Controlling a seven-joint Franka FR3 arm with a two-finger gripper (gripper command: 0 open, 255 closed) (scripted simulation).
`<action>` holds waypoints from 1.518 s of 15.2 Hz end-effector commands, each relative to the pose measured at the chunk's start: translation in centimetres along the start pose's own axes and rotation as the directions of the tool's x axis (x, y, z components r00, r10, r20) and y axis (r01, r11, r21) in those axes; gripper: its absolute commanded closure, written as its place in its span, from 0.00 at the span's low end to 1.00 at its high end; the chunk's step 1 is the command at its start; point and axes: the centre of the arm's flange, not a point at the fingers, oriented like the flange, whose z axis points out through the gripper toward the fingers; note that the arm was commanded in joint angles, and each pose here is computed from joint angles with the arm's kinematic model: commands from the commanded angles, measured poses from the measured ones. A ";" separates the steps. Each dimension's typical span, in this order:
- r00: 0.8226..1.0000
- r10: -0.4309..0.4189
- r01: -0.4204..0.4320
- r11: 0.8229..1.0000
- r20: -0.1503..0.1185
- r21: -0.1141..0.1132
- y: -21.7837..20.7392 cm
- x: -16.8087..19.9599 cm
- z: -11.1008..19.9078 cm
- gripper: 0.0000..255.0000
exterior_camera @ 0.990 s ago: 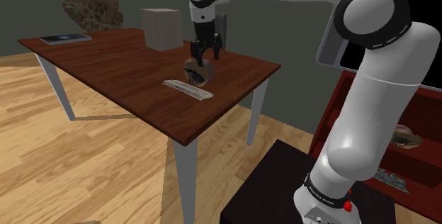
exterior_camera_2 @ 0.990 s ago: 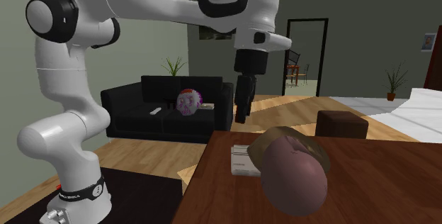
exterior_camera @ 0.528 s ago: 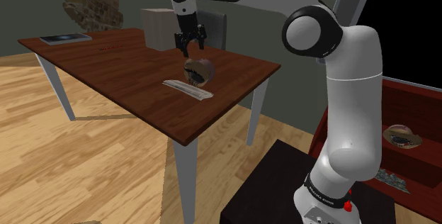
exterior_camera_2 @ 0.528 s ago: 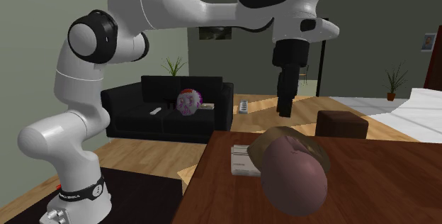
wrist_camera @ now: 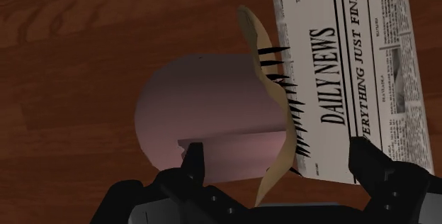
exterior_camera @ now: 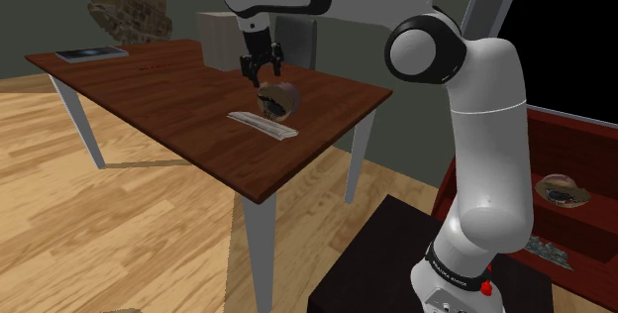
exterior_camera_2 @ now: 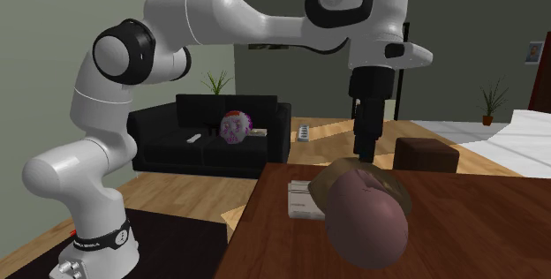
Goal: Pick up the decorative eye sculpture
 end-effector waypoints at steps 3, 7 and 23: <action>1.000 0.000 0.000 1.000 0.000 0.000 -0.2 0.1 0.8 1.00; 1.000 0.000 0.000 1.000 0.000 0.000 -0.2 0.1 0.8 1.00; 1.000 0.000 0.000 1.000 0.000 0.000 1.1 -0.3 -4.8 1.00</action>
